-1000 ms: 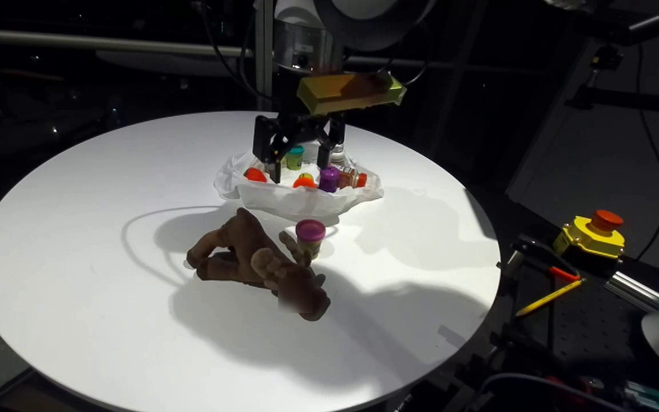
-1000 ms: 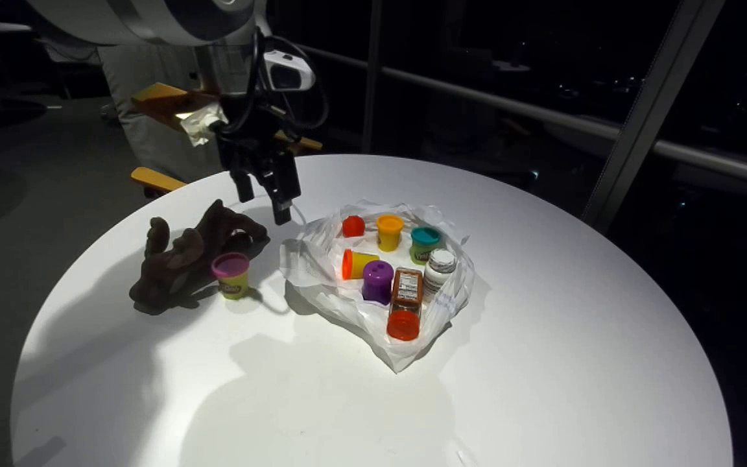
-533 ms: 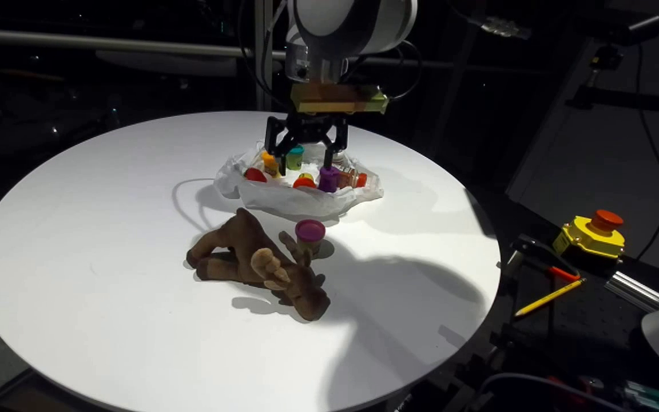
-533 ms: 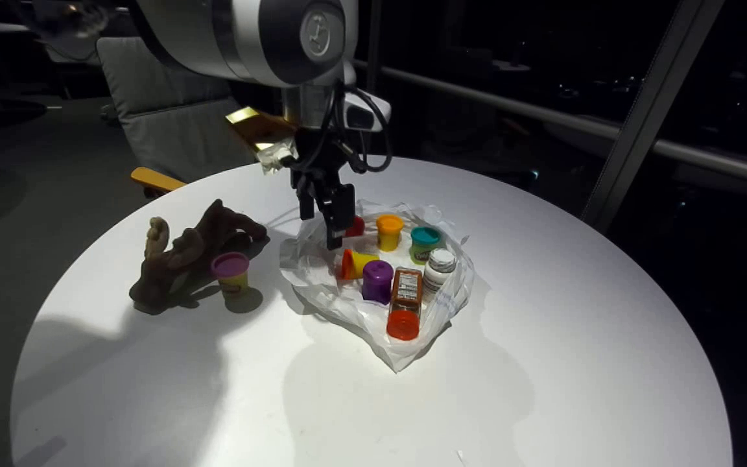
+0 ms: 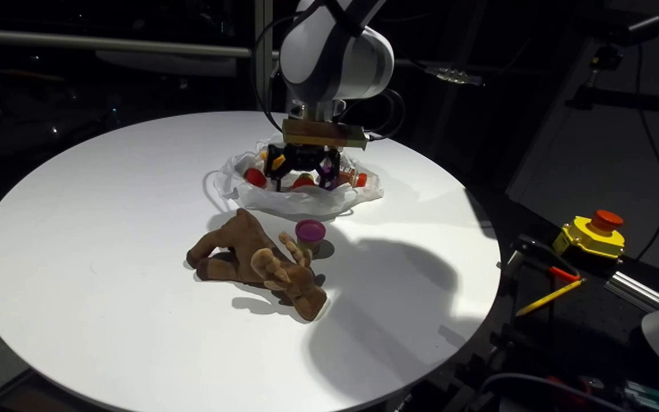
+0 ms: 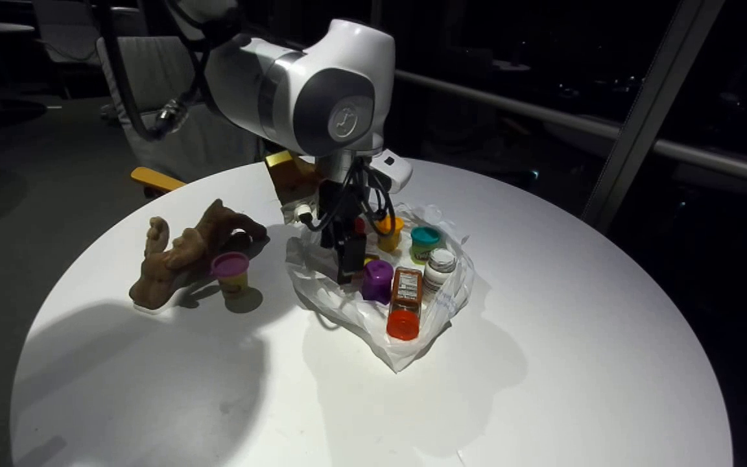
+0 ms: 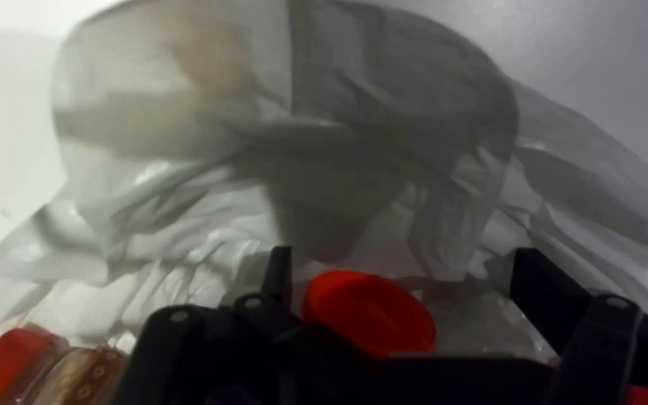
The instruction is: Remove the objects in the plastic and put them on the table
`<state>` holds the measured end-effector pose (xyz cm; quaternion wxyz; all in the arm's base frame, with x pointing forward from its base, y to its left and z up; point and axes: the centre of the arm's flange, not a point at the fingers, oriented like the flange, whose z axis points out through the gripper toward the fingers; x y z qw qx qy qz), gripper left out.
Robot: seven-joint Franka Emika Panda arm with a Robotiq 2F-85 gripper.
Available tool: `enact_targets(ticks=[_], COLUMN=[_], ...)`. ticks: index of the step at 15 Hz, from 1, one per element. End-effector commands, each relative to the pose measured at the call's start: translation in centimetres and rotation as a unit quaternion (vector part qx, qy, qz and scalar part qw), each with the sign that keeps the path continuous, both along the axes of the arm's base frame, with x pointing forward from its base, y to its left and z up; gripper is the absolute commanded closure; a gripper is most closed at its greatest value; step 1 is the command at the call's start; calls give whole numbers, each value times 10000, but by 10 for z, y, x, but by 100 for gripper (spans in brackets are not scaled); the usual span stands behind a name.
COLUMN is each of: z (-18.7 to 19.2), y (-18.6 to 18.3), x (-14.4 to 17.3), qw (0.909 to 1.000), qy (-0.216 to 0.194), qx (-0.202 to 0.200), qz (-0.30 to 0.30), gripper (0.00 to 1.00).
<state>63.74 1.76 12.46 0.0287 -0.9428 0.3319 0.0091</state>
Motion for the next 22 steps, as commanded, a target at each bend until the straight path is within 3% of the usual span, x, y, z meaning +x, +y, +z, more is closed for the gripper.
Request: enact_targets(ticks=[1,10,14,16,22], z=[14,20,11,7,21], y=[-3,-19,-26,-26,-31], x=[5,3,6,8,1], qw=[9986,9904,9868,9858,9809], qy=[-414,-769,-688,-659,-806], qx=[163,58,76,73,-87], qz=[-303,-1146,-1462,-1543,-1768], gripper=[0,0,0,27,73])
